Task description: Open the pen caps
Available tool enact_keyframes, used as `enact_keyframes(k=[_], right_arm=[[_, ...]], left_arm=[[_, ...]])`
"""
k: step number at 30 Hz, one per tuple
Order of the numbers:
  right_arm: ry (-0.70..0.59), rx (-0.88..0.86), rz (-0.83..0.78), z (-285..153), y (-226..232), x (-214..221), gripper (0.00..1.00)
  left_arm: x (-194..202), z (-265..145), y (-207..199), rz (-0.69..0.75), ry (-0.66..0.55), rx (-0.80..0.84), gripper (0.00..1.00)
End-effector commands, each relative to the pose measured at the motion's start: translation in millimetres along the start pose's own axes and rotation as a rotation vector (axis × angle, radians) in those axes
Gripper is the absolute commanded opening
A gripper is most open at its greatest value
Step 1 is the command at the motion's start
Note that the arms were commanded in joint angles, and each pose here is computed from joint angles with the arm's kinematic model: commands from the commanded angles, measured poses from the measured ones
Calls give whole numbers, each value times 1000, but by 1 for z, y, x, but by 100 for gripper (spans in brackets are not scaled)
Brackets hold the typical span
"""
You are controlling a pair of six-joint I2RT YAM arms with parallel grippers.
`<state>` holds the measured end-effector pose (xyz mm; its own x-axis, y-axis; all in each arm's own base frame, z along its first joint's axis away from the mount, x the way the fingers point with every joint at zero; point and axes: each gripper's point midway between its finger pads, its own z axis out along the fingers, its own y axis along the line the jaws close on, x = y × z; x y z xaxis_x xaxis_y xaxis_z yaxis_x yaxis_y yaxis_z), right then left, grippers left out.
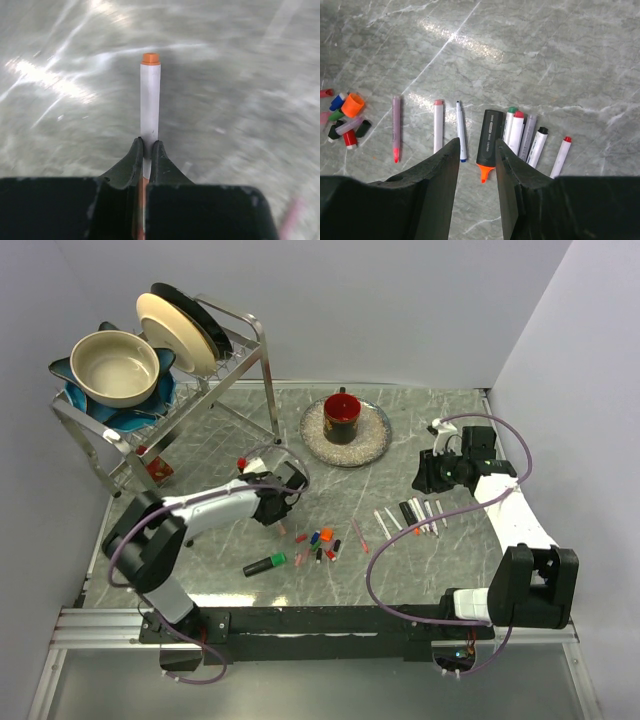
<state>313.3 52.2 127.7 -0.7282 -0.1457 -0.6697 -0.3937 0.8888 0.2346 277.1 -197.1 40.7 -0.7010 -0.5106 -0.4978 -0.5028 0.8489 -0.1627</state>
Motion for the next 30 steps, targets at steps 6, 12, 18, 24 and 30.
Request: enact_keyframes(k=[6, 12, 18, 24, 30], right_arm=[[-54, -93, -61, -11, 19, -9, 42], [-124, -276, -100, -20, 54, -15, 44], [-279, -451, -110, -35, 90, -29, 56], [-386, -650, 20, -47, 121, -35, 71], [-415, -652, 200, -48, 123, -42, 81]], left_arm=[[-22, -59, -76, 192, -94, 571, 1], [10, -135, -117, 345, -47, 1124, 1], [34, -186, -138, 452, -79, 1372, 1], [55, -200, -168, 486, -70, 1416, 1], [57, -201, -193, 461, -83, 1404, 1]])
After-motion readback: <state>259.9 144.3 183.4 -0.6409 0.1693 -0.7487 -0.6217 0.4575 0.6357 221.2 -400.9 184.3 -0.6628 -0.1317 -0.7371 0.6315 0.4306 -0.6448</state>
